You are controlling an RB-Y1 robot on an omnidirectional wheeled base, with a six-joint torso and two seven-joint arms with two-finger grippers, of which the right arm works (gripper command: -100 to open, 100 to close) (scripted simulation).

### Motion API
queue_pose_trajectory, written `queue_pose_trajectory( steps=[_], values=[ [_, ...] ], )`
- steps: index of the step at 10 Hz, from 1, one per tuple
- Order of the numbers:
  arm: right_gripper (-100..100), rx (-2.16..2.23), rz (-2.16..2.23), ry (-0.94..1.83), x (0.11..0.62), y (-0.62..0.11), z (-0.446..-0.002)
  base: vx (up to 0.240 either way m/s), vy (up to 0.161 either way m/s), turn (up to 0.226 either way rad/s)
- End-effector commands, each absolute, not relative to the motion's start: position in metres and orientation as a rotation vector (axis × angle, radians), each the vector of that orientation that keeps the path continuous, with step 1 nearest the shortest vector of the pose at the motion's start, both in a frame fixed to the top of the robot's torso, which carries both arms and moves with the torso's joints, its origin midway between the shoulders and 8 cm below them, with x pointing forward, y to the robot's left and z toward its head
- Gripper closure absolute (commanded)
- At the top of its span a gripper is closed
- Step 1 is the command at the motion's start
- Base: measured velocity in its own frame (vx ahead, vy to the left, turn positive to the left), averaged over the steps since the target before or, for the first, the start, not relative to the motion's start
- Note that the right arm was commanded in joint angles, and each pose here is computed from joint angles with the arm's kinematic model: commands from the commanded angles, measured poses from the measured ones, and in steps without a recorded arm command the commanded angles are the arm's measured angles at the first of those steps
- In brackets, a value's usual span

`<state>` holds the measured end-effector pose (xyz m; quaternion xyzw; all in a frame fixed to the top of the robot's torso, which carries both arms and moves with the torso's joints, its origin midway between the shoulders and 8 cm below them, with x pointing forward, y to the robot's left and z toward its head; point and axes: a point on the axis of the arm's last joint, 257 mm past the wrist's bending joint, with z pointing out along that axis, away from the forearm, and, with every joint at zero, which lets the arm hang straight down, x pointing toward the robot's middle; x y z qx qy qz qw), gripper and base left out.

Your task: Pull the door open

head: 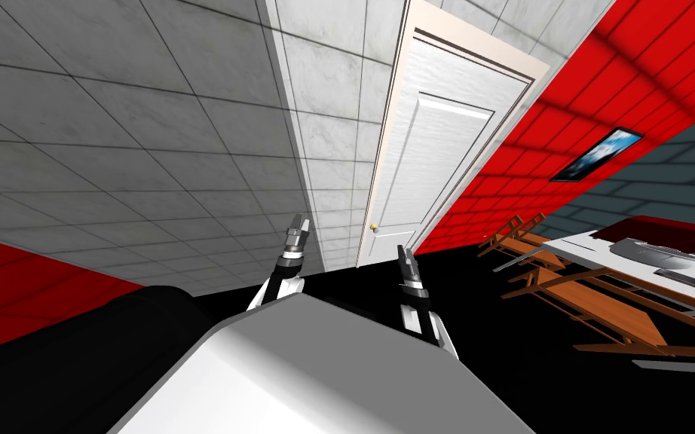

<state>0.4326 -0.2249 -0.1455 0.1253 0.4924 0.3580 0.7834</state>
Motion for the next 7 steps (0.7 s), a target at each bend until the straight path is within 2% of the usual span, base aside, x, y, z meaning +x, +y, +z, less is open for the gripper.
queue_pose_trajectory(
  steps=[1,7],
  values=[
    [-100,0.247,0.743,1.097,0.435,-0.222,-0.162,0.063,-0.009,0.009],
    [-100,0.151,0.650,1.194,0.445,-0.215,-0.207,0.064,-0.012,0.008]
  ],
)
